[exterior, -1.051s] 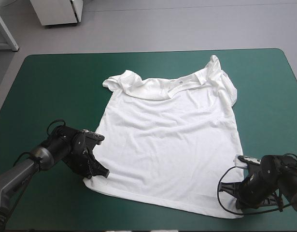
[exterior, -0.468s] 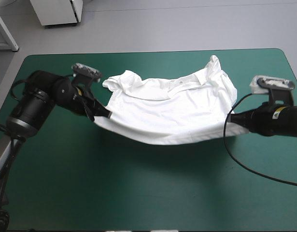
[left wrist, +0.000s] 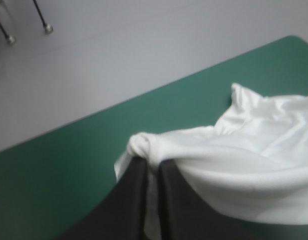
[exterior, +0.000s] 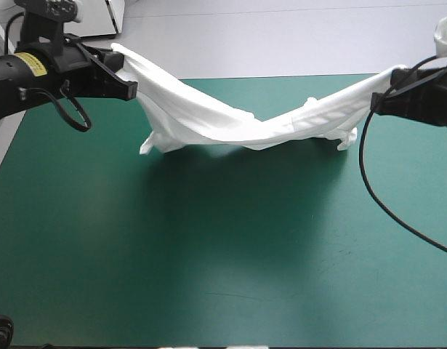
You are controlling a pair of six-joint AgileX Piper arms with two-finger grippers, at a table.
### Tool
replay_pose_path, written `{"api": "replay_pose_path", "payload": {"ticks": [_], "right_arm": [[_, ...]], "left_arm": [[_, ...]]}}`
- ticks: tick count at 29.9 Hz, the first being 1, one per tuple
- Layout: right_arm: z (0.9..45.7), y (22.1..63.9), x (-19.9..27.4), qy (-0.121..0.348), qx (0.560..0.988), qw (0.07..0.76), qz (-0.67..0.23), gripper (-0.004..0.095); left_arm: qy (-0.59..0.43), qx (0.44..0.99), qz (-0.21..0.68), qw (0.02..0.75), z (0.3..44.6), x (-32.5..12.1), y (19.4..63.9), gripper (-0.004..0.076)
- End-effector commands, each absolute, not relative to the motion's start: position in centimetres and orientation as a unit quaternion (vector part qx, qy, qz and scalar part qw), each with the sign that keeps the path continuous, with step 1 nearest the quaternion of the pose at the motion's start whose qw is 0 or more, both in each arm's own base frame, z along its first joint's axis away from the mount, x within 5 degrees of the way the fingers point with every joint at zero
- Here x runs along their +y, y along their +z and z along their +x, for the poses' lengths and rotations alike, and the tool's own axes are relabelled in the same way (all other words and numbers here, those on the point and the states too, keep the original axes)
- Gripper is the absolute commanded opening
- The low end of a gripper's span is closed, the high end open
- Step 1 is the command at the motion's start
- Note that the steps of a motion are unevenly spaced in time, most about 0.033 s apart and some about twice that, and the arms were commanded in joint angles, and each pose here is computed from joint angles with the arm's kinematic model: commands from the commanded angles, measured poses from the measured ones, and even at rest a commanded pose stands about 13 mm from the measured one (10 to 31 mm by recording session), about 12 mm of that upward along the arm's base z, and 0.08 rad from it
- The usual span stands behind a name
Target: Fold the cloth
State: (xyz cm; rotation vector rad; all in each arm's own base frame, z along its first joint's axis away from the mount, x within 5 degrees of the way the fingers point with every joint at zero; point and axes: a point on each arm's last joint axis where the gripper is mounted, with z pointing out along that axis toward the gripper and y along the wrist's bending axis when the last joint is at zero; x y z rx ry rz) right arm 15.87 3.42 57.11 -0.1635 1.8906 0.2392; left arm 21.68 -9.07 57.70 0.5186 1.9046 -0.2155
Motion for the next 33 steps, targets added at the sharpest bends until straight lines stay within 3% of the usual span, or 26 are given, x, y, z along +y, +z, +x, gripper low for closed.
{"api": "replay_pose_path", "payload": {"ticks": [1, 12, 15, 19, 23, 28, 33], "right_arm": [[14.0, 61.7, 3.4, 0.111, 0.718, 0.681, -0.092, -0.0019], [8.4, 69.2, 3.3, 0.107, 0.529, 0.829, -0.144, -0.0019], [7.5, 70.1, 3.1, 0.103, 0.492, 0.853, -0.141, -0.0019], [7.1, 70.9, 3.1, 0.110, 0.451, 0.876, -0.135, -0.0019], [9.5, 70.6, 3.2, 0.103, 0.473, 0.866, -0.125, -0.0019], [16.3, 68.9, 3.9, 0.091, 0.532, 0.834, -0.115, -0.0019], [22.8, 67.1, 4.6, 0.075, 0.552, 0.824, -0.104, -0.0019]], "left_arm": [[-0.121, 0.719, 0.226, 0.646, 17.9, -8.2, 62.0, -0.0009], [-0.146, 0.537, 0.214, 0.803, 12.0, -6.4, 68.3, -0.0009], [-0.154, 0.488, 0.197, 0.836, 10.7, -5.9, 69.6, -0.0009], [-0.165, 0.462, 0.189, 0.850, 10.1, -5.7, 70.1, -0.0009], [-0.153, 0.475, 0.192, 0.845, 11.8, -6.3, 69.7, -0.0009], [-0.124, 0.517, 0.188, 0.826, 16.8, -7.8, 68.3, -0.0009], [-0.056, 0.530, 0.152, 0.832, 22.4, -8.6, 66.9, -0.0009]]}}
